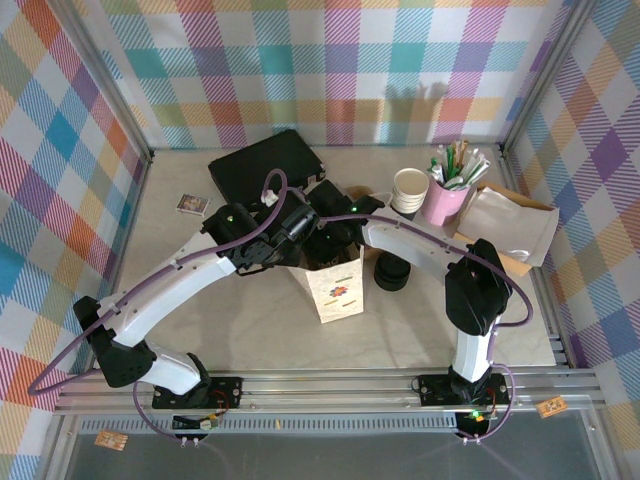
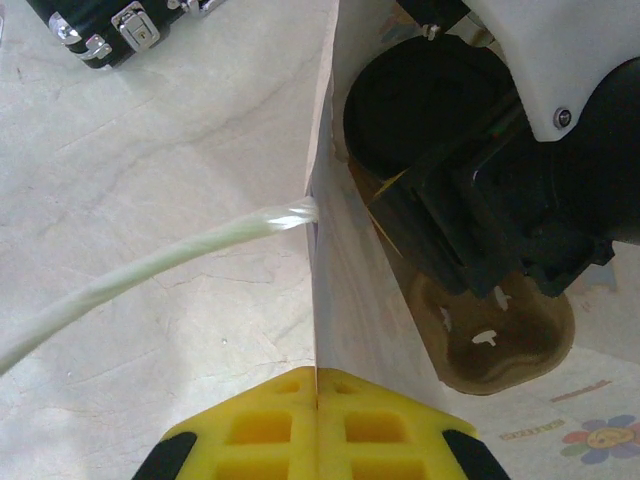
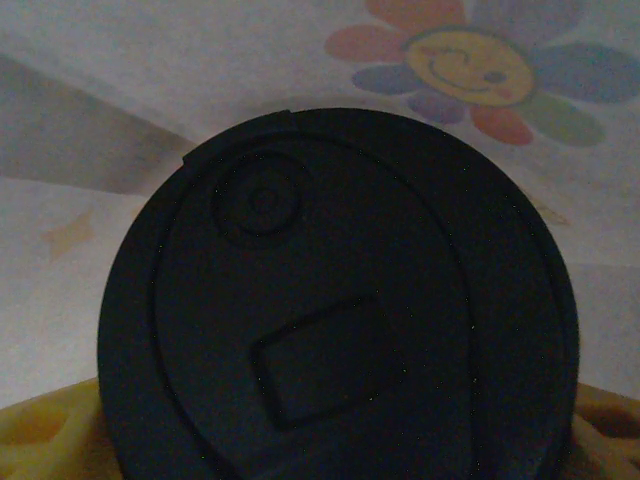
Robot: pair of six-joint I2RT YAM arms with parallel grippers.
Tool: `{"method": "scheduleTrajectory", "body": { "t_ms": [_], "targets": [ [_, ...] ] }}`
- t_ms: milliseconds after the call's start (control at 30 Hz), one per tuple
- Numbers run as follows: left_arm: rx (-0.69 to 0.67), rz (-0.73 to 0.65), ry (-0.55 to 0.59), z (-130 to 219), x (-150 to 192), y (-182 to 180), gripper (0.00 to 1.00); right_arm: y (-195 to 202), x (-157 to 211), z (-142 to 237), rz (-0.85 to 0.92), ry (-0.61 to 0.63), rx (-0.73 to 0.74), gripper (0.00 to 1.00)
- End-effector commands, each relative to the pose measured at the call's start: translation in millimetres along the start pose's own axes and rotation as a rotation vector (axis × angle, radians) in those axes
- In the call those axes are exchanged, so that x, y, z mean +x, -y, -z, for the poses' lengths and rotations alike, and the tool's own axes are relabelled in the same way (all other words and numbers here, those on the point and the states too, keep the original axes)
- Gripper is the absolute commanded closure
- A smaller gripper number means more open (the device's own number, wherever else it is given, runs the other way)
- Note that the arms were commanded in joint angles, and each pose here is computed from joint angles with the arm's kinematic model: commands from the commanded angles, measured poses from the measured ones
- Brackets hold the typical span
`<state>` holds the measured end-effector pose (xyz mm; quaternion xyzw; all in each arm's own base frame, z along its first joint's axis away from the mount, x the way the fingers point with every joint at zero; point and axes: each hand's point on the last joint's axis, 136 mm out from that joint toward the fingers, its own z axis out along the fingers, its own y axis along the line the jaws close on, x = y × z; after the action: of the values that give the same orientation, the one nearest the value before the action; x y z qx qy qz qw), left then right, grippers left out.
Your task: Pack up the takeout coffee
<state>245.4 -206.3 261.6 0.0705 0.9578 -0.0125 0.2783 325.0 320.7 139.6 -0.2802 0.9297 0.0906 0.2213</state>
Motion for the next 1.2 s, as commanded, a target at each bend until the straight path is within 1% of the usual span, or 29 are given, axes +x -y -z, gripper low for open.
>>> {"method": "scheduleTrajectory", "body": {
  "t_ms": [0, 67, 233, 533, 767, 967, 1167],
  "targets": [
    [-0.003, -0.013, 0.083, 17, -16, -5, 1.0, 12, 18, -3, 0.013, -0.095, 0.058, 0.19],
    [-0.002, -0.011, 0.084, 17, -16, -5, 1.0, 11, 10, 1, 0.006, -0.073, 0.057, 0.11],
    [-0.008, -0.011, 0.086, 19, -16, -8, 1.0, 11, -3, 6, -0.01, -0.036, 0.064, 0.01],
    [-0.014, -0.013, 0.083, 19, -16, -9, 1.0, 14, -18, 17, -0.04, 0.0, 0.088, 0.01],
    [-0.021, -0.016, 0.081, 17, -17, -7, 1.0, 17, -20, 21, -0.081, -0.019, 0.111, 0.01],
    [-0.022, -0.016, 0.078, 16, -18, -6, 1.0, 13, -17, 24, -0.124, -0.038, 0.092, 0.01],
    [-0.018, -0.018, 0.076, 15, -19, -3, 1.0, 9, -15, 31, -0.194, -0.057, 0.041, 0.01]
  ]
}}
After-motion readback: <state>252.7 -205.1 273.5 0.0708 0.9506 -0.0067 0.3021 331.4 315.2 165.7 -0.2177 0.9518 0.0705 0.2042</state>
